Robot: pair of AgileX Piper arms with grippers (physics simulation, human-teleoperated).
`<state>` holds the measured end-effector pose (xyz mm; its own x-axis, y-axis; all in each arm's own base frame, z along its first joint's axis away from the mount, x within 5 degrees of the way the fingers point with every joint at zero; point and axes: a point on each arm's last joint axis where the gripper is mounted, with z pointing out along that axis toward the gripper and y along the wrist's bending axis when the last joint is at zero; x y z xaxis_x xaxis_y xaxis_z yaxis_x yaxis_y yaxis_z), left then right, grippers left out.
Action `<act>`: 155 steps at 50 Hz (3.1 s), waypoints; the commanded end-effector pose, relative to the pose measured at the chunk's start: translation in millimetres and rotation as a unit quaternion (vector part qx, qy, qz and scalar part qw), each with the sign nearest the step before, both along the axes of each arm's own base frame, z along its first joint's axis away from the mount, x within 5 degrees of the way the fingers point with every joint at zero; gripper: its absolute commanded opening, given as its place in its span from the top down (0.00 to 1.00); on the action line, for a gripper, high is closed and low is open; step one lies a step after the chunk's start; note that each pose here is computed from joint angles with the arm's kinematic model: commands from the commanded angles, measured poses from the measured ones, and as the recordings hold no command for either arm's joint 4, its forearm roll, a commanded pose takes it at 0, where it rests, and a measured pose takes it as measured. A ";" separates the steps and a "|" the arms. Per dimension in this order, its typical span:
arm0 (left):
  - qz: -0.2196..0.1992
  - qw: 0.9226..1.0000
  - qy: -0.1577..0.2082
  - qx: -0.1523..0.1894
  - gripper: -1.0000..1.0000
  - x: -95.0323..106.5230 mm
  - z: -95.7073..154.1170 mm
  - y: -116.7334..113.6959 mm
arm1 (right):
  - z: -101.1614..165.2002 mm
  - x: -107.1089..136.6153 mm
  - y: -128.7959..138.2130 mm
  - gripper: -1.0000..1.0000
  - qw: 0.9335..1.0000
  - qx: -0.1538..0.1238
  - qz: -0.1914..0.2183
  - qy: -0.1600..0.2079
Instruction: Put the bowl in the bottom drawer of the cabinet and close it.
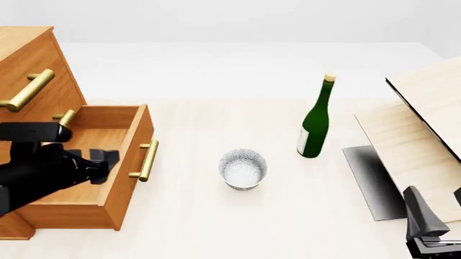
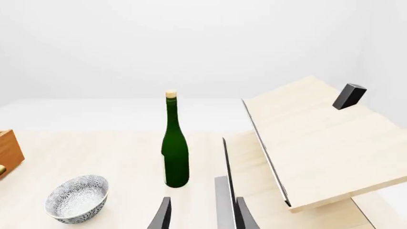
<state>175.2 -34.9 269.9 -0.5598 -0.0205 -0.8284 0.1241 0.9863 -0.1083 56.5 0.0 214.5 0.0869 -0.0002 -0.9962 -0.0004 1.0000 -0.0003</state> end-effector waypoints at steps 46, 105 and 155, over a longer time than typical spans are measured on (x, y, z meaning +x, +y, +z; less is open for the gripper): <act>0.011 0.999 0.043 -0.014 0.00 14.8 -44.0 -5.1 | 0.0 0.0 0.0 0.00 1.000 0.000 0.000 0.000; 0.006 0.996 0.078 -0.037 0.00 14.1 -79.1 -16.9 | 0.0 0.0 0.0 0.00 1.000 0.000 0.000 0.000; -0.052 0.996 0.068 -0.030 0.00 22.5 -70.7 -41.9 | 0.0 0.0 0.0 0.00 1.000 0.000 0.000 0.000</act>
